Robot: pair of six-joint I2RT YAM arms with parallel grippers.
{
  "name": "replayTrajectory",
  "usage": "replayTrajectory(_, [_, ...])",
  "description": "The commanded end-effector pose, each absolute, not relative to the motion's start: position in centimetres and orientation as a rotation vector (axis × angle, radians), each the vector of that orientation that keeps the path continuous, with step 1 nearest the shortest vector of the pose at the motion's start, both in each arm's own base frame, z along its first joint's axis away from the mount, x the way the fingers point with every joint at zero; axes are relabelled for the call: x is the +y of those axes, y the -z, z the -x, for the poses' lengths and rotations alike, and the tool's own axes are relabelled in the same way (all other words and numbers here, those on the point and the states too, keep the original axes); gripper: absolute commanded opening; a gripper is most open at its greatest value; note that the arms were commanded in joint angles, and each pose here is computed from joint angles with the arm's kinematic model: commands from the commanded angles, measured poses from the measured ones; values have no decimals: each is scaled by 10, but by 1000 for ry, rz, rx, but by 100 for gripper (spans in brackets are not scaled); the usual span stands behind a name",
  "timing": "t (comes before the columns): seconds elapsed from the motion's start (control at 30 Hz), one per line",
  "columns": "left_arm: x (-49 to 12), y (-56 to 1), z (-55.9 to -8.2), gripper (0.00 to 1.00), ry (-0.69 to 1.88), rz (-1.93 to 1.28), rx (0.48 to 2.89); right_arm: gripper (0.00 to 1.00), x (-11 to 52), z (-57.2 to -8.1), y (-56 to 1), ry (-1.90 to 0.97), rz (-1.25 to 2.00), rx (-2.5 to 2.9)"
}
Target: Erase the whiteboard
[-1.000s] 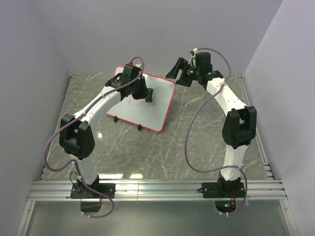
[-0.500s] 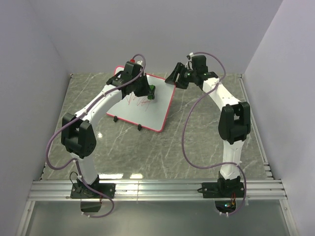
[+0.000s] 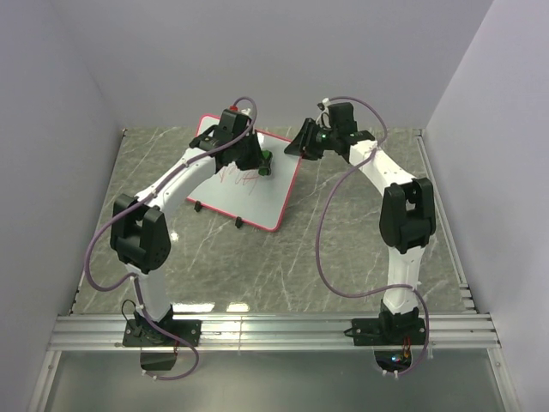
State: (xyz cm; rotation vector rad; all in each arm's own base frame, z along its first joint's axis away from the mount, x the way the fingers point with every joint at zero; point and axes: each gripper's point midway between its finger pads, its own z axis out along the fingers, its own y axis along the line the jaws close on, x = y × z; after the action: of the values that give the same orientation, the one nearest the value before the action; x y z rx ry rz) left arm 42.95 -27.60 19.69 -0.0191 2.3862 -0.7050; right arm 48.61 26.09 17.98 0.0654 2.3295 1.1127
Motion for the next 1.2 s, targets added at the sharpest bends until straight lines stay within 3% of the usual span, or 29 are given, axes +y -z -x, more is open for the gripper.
replayTrajectory(0.0, [-287,-206,-437,0,740,-28,2324,34,270,-472,-192,-1101,7,2312])
replayTrajectory(0.1, [-287,-190,-441,0,720,-21,2340,29,266,-468,-186,-1073,12,2331])
replayTrajectory(0.27, [-278,-160,-443,0,645,0,2367,10,262,-457,-176,-1058,23,2362])
replayTrajectory(0.47, [-250,-114,-434,1,477,46,2419,0,256,-451,-173,-1024,25,2380])
replayTrajectory(0.63, [-206,-87,-429,0,280,127,2426,0,254,-449,-179,-1013,32,2381])
replayTrajectory(0.87, [-130,-75,-430,0,279,331,2420,0,250,-444,-183,-992,36,2381])
replayTrajectory(1.0, [-130,-75,-433,0,325,316,2427,0,248,-441,-180,-988,34,2389])
replayTrajectory(1.17, [-185,-88,-426,0,462,178,2415,0,248,-443,-180,-984,27,2401])
